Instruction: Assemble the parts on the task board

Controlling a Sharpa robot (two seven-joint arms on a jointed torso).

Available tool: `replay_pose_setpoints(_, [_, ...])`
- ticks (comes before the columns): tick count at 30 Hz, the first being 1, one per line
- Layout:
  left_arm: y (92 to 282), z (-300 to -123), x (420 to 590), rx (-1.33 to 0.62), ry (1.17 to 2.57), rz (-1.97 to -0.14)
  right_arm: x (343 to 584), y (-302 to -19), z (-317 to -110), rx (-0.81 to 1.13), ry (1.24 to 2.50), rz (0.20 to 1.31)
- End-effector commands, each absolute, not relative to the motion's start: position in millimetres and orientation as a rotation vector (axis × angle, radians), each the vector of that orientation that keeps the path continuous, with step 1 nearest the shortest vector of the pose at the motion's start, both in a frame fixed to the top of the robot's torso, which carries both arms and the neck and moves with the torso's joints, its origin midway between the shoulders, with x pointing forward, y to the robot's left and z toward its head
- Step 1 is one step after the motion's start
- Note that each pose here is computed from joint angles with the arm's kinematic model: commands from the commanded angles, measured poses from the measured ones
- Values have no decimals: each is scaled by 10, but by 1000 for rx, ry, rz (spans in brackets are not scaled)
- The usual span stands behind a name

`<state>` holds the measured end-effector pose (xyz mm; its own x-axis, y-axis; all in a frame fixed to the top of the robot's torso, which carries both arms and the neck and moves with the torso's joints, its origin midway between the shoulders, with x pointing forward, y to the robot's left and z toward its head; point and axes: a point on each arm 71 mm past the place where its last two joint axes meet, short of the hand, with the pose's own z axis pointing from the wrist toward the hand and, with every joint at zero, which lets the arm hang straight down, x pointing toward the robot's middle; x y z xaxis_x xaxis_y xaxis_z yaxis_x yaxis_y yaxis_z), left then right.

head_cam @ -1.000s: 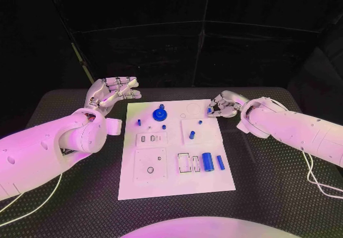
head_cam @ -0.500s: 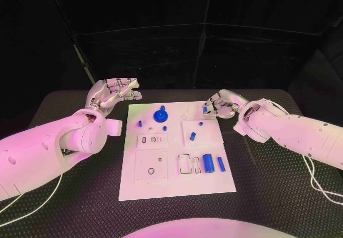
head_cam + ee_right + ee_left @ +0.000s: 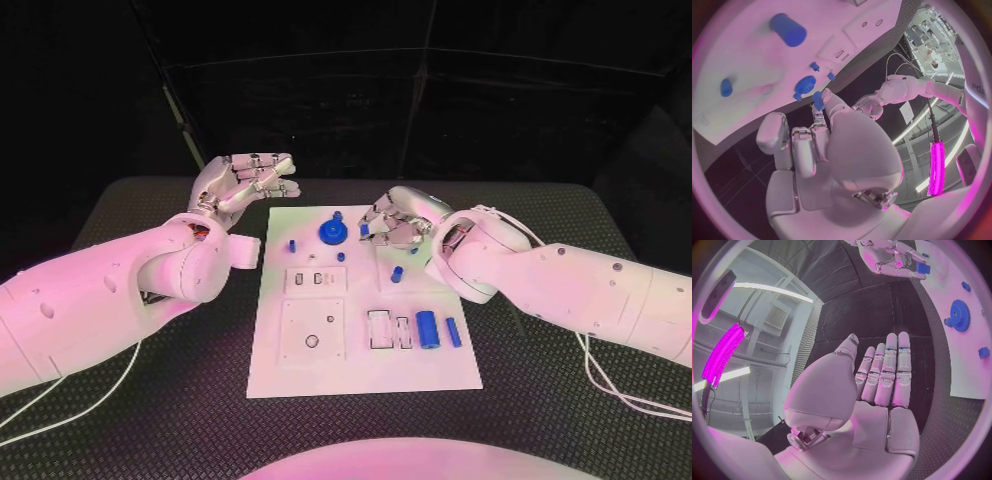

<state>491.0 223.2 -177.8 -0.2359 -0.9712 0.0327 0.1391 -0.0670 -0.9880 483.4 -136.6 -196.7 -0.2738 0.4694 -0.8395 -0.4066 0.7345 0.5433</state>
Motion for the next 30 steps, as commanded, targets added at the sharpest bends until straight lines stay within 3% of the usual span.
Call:
replay_pose_setpoints(1, [2211,-1769,4917,-1016,1243,-1501,4809,-1224,-1949,16,1647,768])
replay_pose_setpoints(9, [2182,-1778,4929,-1020,1246,-1505,4695,-911,-2047,-59,1682,767])
replay_pose_setpoints(30, [2134,-1787,4941,-1022,1252,-1513,4554,-593,-2250,-196,1707,745])
